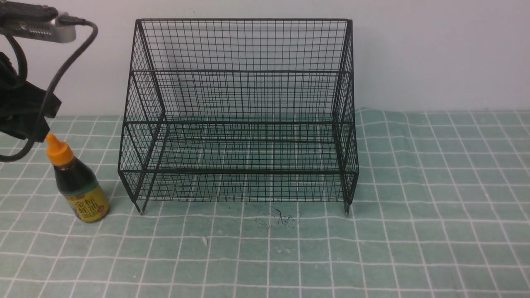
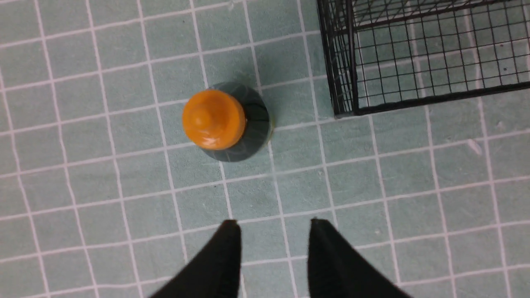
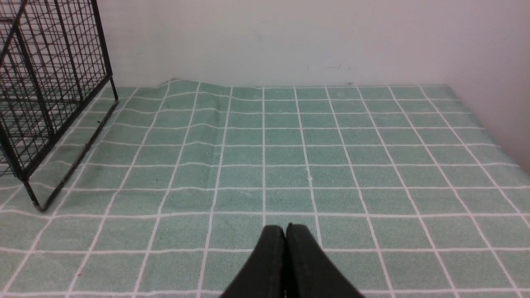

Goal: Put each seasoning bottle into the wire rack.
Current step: Use the left arm to grab the condiment bottle closest to it, then use the left arm to put the condiment bottle back on the shelf

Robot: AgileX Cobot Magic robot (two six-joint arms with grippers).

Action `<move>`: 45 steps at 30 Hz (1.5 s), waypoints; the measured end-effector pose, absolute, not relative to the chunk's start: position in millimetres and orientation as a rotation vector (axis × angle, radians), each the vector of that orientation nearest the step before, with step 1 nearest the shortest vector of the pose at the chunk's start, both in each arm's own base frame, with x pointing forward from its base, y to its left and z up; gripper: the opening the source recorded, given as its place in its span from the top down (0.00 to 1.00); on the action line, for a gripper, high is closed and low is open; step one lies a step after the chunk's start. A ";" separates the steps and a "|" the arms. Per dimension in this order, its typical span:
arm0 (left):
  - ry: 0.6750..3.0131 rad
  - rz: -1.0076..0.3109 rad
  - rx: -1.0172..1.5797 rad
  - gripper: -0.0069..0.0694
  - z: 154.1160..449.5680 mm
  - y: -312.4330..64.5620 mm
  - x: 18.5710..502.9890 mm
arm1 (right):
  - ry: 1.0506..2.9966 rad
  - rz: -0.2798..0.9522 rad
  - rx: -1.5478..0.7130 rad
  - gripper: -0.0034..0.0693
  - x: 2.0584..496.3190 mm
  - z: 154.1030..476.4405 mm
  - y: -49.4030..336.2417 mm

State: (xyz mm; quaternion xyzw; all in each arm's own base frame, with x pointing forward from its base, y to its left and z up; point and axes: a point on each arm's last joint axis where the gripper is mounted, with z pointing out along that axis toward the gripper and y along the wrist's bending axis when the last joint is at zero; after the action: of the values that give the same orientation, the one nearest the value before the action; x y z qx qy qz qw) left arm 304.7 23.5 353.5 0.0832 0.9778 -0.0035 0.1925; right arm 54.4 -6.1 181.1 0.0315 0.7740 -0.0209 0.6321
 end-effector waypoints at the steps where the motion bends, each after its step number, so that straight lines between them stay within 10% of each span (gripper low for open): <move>1: 2.742 -0.002 0.235 0.51 350.3 24.3 308.5 | 1.771 -0.048 0.072 0.97 54.4 181.1 -6.1; 7: 2.735 0.080 0.247 0.10 328.6 31.6 332.4 | 1.771 -0.048 0.072 0.97 54.4 181.1 -6.1; 12: 2.763 0.100 0.257 0.02 300.2 35.4 354.3 | 1.771 -0.048 0.072 0.97 54.4 181.1 -6.1; 18: 2.831 0.110 0.243 0.13 270.5 38.8 369.1 | 1.771 -0.048 0.072 0.97 54.4 181.1 -6.1; 22: 2.864 0.095 0.178 0.52 263.9 39.0 370.5 | 1.771 -0.048 0.072 0.97 54.4 181.1 -6.1; 31: 2.899 0.092 0.106 0.53 307.1 37.9 352.3 | 1.771 -0.048 0.072 0.97 54.4 181.1 -6.1; 39: 2.526 0.049 0.129 0.53 427.0 -1.7 312.1 | 1.771 -0.048 0.072 0.97 54.4 181.1 -6.1; 45: 2.503 -0.081 0.301 0.53 434.5 -58.2 306.6 | 1.771 -0.048 0.072 0.97 54.4 181.1 -6.1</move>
State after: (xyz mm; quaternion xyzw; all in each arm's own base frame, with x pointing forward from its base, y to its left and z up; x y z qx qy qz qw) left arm 306.6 -58.2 434.5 0.1137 0.9452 -0.0307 0.3046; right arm 54.4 -6.1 181.1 0.0315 0.7740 -0.0209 0.6321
